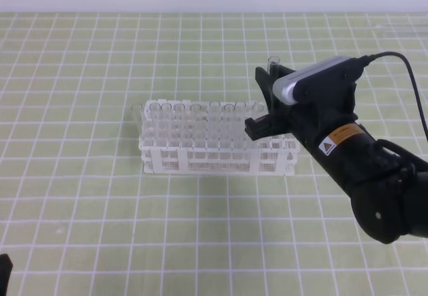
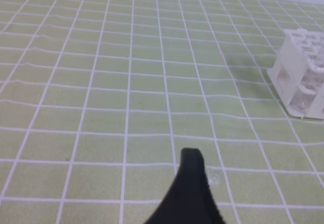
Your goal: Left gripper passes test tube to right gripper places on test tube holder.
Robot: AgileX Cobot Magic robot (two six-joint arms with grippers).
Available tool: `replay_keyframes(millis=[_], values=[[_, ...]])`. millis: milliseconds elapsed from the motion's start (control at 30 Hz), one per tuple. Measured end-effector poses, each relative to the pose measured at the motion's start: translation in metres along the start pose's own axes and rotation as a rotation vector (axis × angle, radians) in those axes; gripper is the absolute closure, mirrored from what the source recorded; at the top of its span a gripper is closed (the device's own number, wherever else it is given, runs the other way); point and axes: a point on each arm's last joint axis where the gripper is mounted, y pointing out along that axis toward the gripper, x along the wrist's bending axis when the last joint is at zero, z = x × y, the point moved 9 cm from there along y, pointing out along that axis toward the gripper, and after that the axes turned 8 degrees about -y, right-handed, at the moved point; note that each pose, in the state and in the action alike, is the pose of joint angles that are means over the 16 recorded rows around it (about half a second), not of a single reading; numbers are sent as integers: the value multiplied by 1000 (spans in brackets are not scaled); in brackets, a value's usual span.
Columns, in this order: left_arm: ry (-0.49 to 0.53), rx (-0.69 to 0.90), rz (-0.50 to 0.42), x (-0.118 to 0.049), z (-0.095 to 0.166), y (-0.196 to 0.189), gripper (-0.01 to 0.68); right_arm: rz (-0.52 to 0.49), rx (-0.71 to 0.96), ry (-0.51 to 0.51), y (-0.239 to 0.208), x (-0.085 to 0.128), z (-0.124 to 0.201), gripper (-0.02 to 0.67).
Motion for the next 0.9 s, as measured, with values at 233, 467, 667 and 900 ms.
replay_keyframes(millis=[233, 467, 667, 900], values=[[-1, -1, 0, 0, 0, 0, 151, -11, 11, -6, 2, 3, 7, 554], [-1, -4, 1, 0, 0, 0, 151, -21, 22, -14, 3, 5, 11, 554], [-2, -9, 2, 0, -1, 0, 151, -25, 37, -17, 4, 6, 16, 554], [-3, -12, 4, 0, -1, -1, 151, -24, 42, -19, 5, 7, 21, 554]])
